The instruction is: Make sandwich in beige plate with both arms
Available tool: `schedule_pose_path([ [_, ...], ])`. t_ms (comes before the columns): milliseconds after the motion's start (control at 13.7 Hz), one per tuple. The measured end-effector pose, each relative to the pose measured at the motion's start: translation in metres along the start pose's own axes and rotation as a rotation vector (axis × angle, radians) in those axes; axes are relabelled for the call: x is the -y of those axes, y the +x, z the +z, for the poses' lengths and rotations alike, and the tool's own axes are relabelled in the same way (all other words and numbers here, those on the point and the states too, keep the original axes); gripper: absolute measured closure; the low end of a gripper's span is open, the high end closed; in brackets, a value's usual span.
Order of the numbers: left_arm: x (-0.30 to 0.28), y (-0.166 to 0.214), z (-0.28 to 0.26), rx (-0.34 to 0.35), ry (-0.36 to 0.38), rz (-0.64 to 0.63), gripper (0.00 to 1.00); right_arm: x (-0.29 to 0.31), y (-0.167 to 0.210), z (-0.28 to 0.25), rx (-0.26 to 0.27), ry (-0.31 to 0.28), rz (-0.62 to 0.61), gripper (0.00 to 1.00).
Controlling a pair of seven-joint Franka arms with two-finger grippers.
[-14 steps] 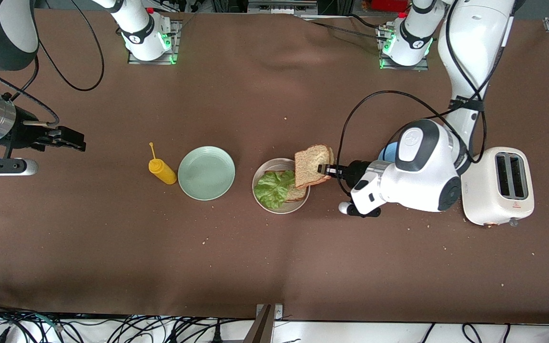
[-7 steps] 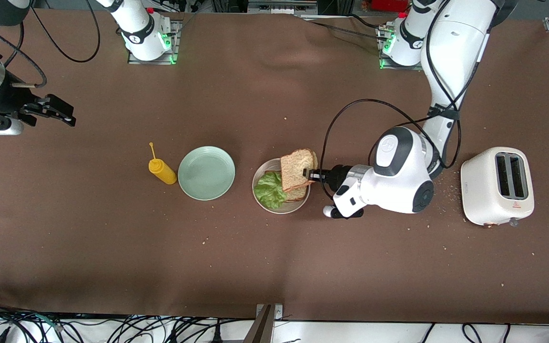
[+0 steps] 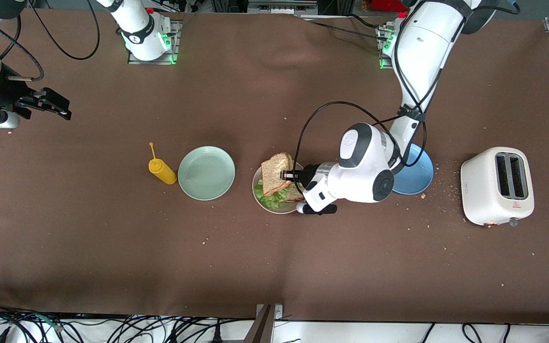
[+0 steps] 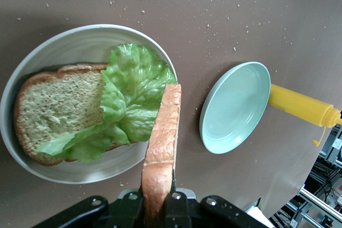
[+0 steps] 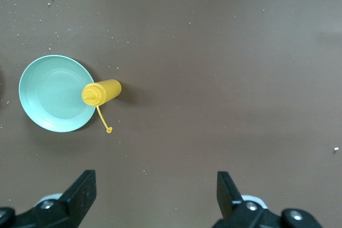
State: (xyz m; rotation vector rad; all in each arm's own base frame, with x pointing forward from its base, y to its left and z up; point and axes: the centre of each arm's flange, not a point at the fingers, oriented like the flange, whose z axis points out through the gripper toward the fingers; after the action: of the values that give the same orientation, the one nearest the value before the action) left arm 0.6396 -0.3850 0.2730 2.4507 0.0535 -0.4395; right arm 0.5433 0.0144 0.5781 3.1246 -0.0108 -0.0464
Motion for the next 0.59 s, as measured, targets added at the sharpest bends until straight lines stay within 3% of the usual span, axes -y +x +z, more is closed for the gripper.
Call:
schedule_pose_path([
  [586,0.024,0.01,0.024,0.018,0.015,-0.044,0.9,-0.003,-0.002,0.002,0.022,-0.001,0.005,0.0],
])
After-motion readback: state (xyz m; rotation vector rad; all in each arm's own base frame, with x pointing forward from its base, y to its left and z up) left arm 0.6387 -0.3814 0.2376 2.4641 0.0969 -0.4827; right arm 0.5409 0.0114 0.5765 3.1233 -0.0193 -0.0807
